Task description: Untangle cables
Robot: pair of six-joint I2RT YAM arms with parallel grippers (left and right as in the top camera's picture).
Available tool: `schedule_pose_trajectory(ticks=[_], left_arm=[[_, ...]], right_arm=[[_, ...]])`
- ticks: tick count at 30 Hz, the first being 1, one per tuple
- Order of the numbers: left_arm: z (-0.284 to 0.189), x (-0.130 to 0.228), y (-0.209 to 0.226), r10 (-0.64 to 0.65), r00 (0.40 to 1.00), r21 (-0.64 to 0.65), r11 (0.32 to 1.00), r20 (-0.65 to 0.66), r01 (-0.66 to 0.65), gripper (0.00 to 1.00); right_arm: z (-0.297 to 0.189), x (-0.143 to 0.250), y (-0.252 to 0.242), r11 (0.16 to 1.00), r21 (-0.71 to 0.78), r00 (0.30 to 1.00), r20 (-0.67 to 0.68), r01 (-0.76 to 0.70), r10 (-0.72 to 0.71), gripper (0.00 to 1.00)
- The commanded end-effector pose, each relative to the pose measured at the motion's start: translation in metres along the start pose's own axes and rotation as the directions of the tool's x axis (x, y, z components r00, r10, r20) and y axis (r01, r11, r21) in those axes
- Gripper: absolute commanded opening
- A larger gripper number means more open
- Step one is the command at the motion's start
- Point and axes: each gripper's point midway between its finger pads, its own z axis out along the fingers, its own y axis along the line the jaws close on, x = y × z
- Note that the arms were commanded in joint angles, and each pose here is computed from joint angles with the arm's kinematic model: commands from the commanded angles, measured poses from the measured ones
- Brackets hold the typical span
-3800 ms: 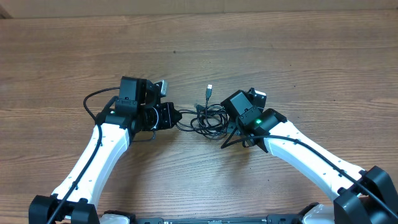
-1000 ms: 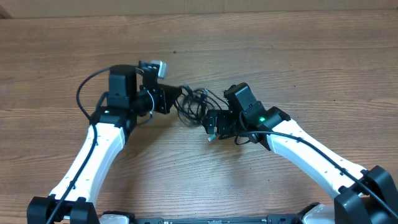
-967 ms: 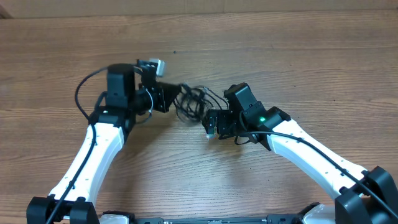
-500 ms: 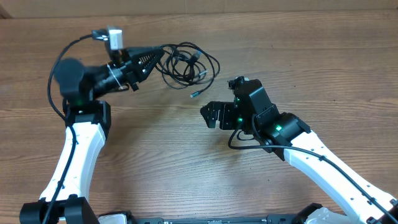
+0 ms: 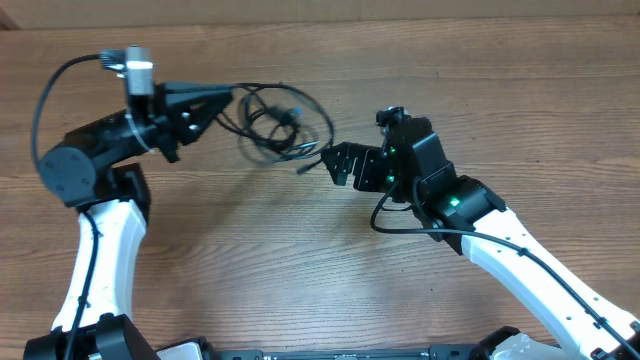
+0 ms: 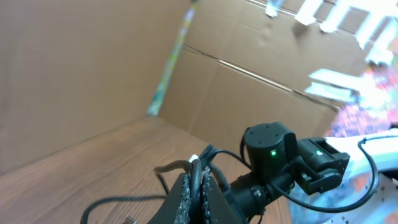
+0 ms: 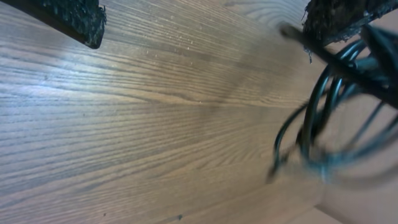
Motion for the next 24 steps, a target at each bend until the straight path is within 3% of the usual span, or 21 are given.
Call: schedule_pose_trajectory(ticks=[1,11,24], left_arm=[[-0.008,-0.010,-0.003,-0.071,0.997,-0.021,0.997,0.011,0.071,0.04],[-0.008,-0.002,-0.006,-0.060,0.998,-0.005,0.998,-0.033,0.059,0.04],[-0.005,-0.015,-0.002,-0.136,0.990,-0.018,0.990,0.044,0.137,0.04]], right_arm=[[-0.012,-0.013,0.004,0.999,-0.034,0.999,0.041,-0.016,0.018,1.00],[-0.017,-0.029,0.024,0.988,-0.157,0.997,0.070,-0.005,0.016,1.00],[-0.017,-0.035,0.022,0.984,-0.148,0.990,0.086,-0.100,0.114,1.00]])
